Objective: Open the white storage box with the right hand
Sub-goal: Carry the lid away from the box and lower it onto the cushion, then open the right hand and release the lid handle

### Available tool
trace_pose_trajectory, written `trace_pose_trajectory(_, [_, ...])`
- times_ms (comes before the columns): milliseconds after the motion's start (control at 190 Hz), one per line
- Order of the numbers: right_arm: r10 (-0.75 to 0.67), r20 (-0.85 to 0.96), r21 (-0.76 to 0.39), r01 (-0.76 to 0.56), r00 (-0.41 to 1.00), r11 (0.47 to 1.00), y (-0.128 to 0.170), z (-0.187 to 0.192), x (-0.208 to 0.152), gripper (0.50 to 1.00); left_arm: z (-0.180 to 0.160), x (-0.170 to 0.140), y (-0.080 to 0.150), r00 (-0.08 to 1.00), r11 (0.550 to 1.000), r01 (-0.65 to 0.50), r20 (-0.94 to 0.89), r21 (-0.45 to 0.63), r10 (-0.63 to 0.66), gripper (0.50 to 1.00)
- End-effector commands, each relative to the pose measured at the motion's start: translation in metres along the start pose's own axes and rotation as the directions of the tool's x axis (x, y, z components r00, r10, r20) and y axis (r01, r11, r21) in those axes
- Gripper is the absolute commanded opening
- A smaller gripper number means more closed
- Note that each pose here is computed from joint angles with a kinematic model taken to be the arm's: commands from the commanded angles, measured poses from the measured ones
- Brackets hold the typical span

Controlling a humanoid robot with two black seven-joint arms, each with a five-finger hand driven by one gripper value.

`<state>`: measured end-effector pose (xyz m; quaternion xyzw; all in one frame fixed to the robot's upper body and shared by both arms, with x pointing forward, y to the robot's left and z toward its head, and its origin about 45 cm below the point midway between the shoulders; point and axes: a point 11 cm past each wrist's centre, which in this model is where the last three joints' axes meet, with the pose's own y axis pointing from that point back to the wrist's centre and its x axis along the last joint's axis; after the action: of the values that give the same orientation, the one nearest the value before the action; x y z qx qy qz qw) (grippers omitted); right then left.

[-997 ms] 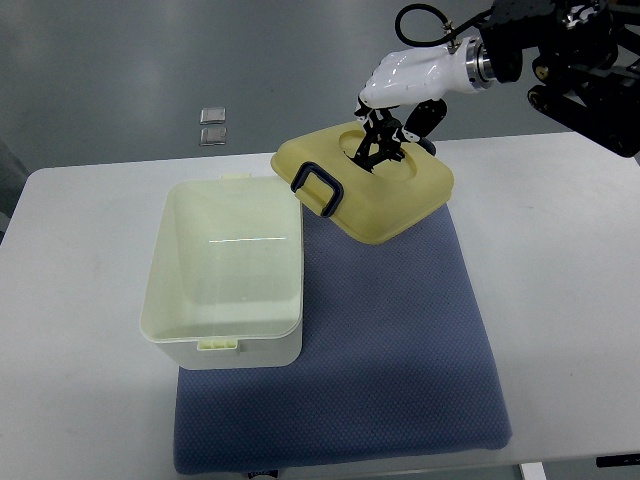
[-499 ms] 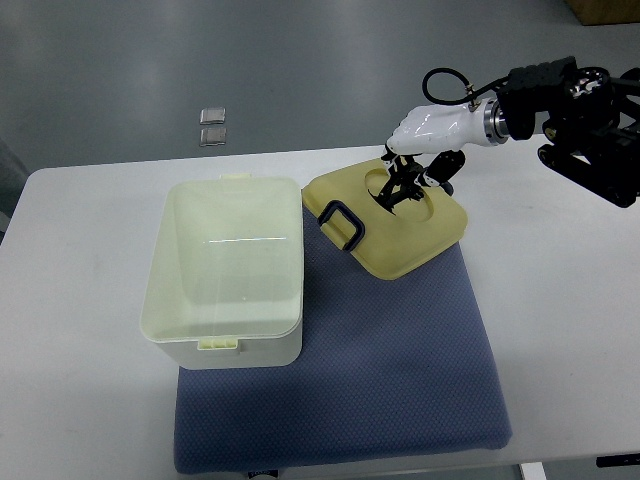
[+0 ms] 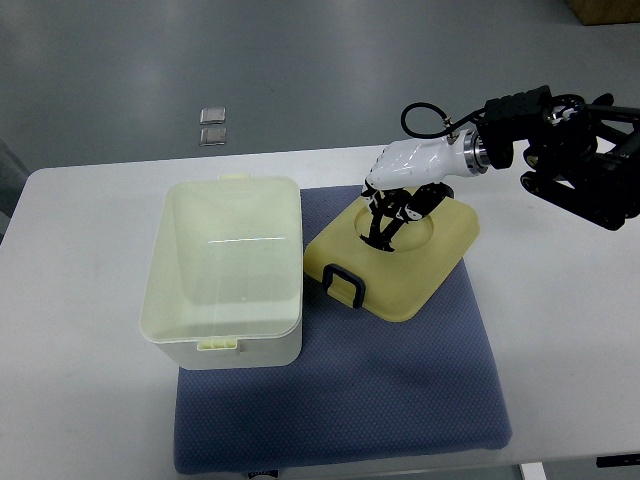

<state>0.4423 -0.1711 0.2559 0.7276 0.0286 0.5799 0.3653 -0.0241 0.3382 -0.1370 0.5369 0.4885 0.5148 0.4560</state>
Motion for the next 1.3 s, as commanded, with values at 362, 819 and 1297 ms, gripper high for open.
trace_pose_trajectory(362, [-0.009,0.003,0.065,0.008,1.000,0.998,-0.010,-0.021,-0.005,0.500,0.000,0.000,0.000,1.000,1.000,0.000,0.000,0.000,0.000,1.000])
trace_pose_trajectory(819, [-0.013,0.044,0.064,0.010,0.999,0.998,-0.012,-0.020,-0.021,0.913,0.000,0.000,0.000,1.000,1.000,0.000,0.000,0.000,0.000,1.000])
trace_pose_trajectory(1297, [0.284,0.393,0.031,-0.321,0.874,0.947,0.010,-0.006,0.036,0.921,0.000,0.000,0.000,1.000,1.000,0.000,0.000,0.000,0.000,1.000])
